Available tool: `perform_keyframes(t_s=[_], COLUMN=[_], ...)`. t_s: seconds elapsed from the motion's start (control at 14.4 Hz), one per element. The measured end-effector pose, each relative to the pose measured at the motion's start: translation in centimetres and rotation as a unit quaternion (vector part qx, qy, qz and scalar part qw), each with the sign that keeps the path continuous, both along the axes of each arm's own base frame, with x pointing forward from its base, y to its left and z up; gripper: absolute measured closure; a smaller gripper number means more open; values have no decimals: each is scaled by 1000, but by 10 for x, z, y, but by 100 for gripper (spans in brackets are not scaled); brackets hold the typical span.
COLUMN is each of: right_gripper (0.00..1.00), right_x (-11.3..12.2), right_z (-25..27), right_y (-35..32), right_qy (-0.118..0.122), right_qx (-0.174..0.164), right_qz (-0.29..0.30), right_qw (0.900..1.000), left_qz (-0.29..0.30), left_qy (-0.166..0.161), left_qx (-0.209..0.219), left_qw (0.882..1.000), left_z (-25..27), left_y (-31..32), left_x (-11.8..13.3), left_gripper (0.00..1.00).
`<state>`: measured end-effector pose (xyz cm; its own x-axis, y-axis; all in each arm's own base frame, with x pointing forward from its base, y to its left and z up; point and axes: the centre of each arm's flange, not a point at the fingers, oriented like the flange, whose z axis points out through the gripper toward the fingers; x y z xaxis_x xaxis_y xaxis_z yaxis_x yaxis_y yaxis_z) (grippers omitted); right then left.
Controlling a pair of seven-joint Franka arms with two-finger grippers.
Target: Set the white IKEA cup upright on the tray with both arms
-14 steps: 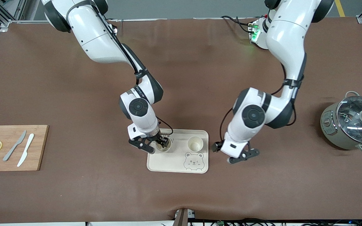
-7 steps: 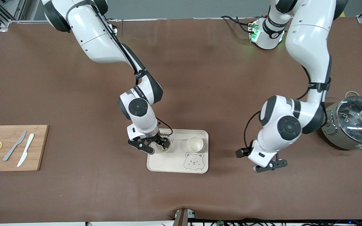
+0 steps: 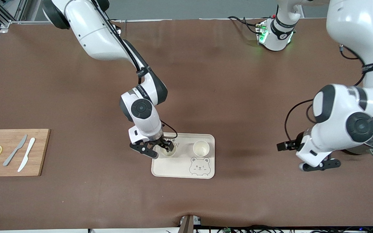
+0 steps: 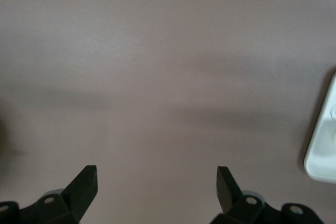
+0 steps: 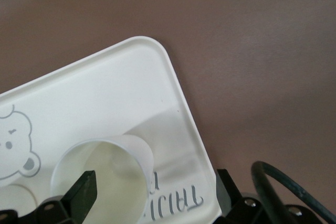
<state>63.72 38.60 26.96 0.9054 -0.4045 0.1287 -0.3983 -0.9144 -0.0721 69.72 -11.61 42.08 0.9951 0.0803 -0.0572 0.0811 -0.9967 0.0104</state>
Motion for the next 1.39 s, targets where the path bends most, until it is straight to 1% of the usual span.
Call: perform_keyframes(t_s=[0.21,0.35,0.55,0.83,0.97,1.11,1.32,1.39], right_gripper=[0,0,0,0,0,0,0,0], right_x=[-9,-16,-22,-20,-19,-14,-10,-9], right_z=[77,128,187,246,268,281,285,284], right_y=[-15,-37,-81,-174,-228,-285,-349,-366], right_qy=[30,51,79,110,119,120,120,121], right_qx=[-27,-41,-42,-45,-33,-21,-15,-14], right_qz=[16,29,52,94,116,138,158,161], right_qw=[999,997,995,989,986,983,980,979], left_qz=[-34,-51,-52,-55,-53,-64,-113,-122], left_qy=[-5,-17,-40,-43,-47,-42,-10,-5], left_qx=[-3,-5,-6,-6,-6,-6,14,18], left_qw=[999,999,998,998,997,997,993,992], left_z=[56,91,136,180,195,205,207,206], left_y=[26,32,37,59,63,64,66,63], left_x=[-16,-28,-45,-70,-80,-91,-103,-105], left_gripper=[0,0,0,0,0,0,0,0])
